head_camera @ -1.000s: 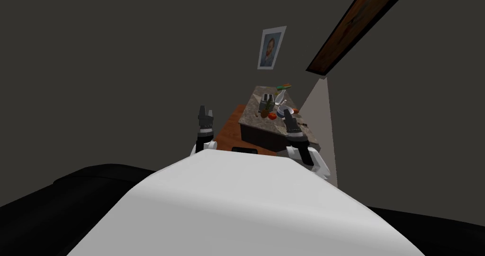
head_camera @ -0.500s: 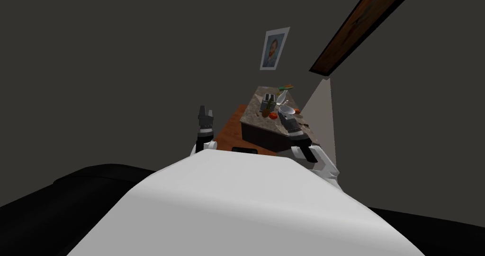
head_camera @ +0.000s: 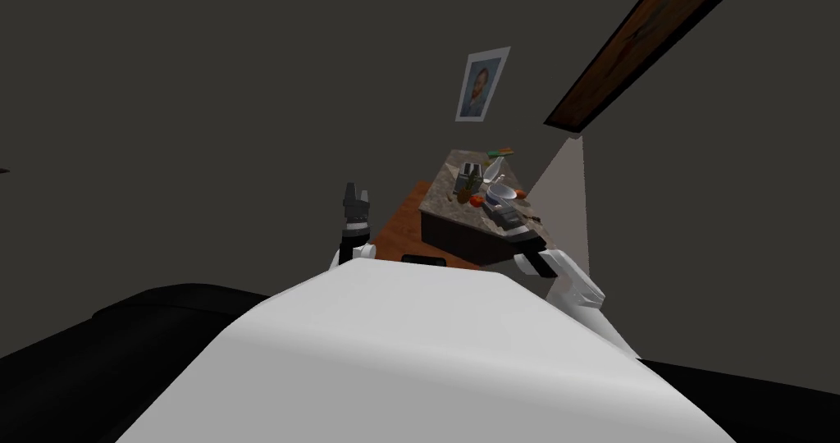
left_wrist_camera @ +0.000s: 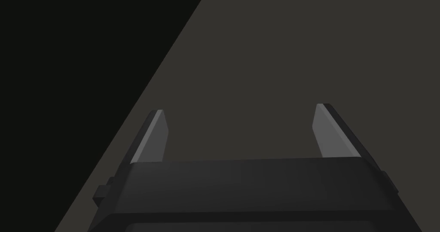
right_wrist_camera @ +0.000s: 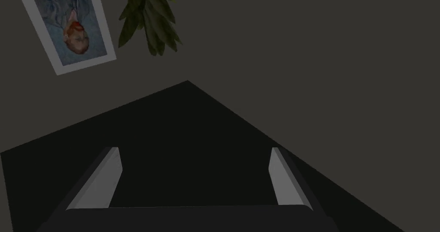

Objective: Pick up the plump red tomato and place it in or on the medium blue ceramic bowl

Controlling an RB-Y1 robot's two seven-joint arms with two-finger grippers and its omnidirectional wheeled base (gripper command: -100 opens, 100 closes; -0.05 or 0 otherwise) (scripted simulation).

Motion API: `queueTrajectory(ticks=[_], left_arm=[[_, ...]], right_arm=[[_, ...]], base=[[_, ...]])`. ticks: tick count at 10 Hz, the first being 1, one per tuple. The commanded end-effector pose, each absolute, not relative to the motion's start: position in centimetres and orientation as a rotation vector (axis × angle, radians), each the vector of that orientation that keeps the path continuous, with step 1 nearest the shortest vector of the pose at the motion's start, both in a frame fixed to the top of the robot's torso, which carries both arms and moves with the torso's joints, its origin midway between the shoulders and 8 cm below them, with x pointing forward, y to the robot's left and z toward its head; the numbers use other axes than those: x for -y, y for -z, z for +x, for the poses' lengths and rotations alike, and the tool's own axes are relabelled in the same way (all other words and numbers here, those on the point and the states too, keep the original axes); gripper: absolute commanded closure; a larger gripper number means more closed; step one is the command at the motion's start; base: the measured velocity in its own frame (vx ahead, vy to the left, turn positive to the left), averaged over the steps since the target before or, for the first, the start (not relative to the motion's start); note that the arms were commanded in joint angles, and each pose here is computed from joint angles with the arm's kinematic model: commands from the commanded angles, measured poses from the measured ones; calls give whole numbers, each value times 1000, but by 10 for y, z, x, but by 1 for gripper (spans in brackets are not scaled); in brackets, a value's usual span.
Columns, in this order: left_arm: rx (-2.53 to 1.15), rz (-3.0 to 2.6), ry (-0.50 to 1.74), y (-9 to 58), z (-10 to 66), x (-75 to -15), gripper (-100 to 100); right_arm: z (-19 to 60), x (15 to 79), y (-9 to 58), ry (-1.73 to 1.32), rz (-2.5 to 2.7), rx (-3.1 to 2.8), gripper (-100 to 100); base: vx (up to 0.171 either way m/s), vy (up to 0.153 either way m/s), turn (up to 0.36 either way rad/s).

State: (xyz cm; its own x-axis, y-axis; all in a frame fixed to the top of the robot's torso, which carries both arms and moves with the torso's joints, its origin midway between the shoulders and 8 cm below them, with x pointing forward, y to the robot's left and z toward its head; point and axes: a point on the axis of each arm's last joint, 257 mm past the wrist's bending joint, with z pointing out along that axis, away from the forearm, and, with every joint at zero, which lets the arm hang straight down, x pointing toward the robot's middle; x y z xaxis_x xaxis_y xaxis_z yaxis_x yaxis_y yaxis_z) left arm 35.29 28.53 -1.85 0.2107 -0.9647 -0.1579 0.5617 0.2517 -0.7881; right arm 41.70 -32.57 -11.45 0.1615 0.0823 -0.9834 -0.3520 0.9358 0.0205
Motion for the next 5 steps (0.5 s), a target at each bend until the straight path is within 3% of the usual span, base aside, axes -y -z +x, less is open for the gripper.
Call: queueTrajectory(ticks=[1, 5], left_arm=[[-739, -668, 1177, 18, 353, -285, 0], [-739, -668, 1177, 18, 353, -285, 0]], right_arm=[[423, 343, 130, -213, -313, -1421, -100], [430, 388, 163, 32, -511, -1514, -100]], base=[[3, 24, 59], [14, 35, 95]])
